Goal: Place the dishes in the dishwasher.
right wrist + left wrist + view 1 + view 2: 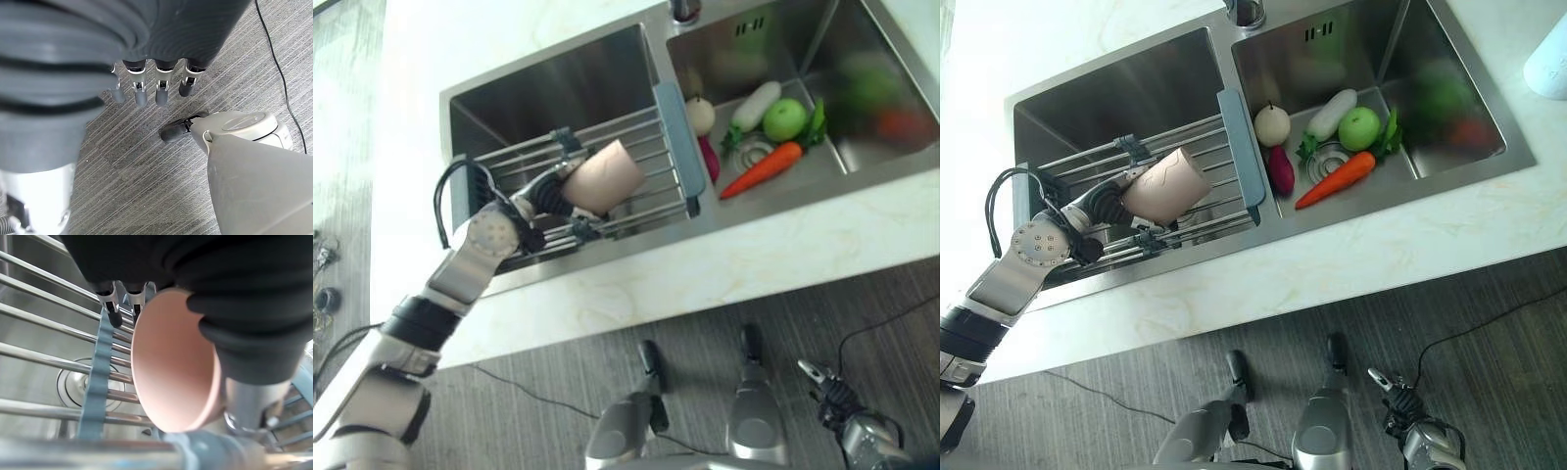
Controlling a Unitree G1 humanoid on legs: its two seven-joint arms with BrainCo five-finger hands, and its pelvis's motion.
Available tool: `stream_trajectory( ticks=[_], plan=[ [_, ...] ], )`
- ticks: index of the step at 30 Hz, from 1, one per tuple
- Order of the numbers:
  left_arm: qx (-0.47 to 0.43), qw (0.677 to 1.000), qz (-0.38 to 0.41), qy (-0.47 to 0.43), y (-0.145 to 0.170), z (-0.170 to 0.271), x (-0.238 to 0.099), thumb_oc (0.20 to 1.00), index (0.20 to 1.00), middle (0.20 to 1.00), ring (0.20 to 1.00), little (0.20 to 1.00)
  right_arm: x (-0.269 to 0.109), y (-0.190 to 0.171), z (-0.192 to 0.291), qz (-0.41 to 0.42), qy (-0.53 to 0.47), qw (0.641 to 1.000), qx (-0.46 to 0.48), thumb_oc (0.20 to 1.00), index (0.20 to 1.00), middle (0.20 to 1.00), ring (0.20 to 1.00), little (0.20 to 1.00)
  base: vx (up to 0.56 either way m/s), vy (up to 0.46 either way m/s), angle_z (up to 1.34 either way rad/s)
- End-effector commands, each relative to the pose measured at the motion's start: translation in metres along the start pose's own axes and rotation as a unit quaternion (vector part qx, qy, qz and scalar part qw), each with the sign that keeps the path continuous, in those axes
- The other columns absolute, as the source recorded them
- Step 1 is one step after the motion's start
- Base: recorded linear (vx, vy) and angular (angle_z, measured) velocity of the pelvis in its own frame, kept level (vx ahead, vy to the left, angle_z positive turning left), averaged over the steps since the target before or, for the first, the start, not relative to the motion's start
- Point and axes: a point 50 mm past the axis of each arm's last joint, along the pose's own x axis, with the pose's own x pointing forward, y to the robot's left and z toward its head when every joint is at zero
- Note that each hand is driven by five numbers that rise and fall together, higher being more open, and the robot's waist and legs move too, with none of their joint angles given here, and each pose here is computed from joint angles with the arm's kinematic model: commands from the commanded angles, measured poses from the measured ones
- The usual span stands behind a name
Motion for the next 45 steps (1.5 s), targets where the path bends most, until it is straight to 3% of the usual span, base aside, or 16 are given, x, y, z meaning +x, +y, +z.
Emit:
stream_trajectory(
  ticks=[1,3,5,6,18,24,28,31,45],
  plan=[
    [0.004,0.983,-0.147,0.111,-0.050,-0.048,-0.013,0.523,0.523,0.523,0.523,0.523,0.001,-0.002,0.008,0.004,-0.019,1.000,0.004,1.000,1.000,1.000,1.000,1.000,0.00,0.000,0.00],
    [0.003,0.980,-0.139,0.140,-0.048,-0.054,-0.014,0.555,0.555,0.555,0.555,0.555,0.001,-0.001,0.009,0.005,-0.020,1.000,0.005,1.000,1.000,1.000,1.000,1.000,0.00,0.000,0.00],
    [-0.001,0.980,-0.126,0.155,-0.047,-0.059,-0.015,0.429,0.429,0.429,0.429,0.429,0.001,0.000,0.008,0.006,-0.020,1.000,0.006,1.000,1.000,1.000,1.000,1.000,0.00,0.000,0.00],
    [0.002,0.980,-0.122,0.156,-0.046,-0.060,-0.015,0.200,0.200,0.200,0.200,0.200,0.001,0.000,0.008,0.006,-0.020,1.000,0.006,1.000,1.000,1.000,1.000,1.000,0.00,0.000,0.00],
    [0.022,0.985,-0.057,0.164,-0.042,-0.067,-0.014,0.200,0.200,0.200,0.200,0.200,0.002,0.009,0.005,0.011,-0.024,1.000,0.014,1.000,1.000,1.000,1.000,1.000,0.00,0.000,0.00],
    [0.065,0.991,0.092,0.077,-0.026,-0.054,-0.015,0.200,0.200,0.200,0.200,0.200,0.000,0.015,-0.006,0.016,-0.015,1.000,0.016,1.000,1.000,1.000,1.000,1.000,0.00,-0.017,0.00],
    [0.077,0.970,0.229,0.023,-0.013,-0.045,-0.021,0.200,0.200,0.200,0.200,0.200,-0.002,0.025,-0.022,0.022,-0.003,1.000,0.021,1.000,1.000,1.000,1.000,1.000,0.01,-0.068,0.01],
    [0.079,0.943,0.324,-0.012,-0.020,-0.039,-0.027,0.200,0.200,0.200,0.200,0.200,-0.005,0.036,-0.037,0.028,0.011,0.999,0.027,1.000,1.000,1.000,1.000,1.000,0.02,-0.069,0.03],
    [0.053,0.896,0.439,-0.047,-0.033,-0.036,-0.059,0.200,0.200,0.200,0.200,0.200,-0.030,0.016,-0.102,-0.036,0.119,0.992,0.015,1.000,1.000,1.000,1.000,1.000,0.06,-0.010,0.04]
  ],
)
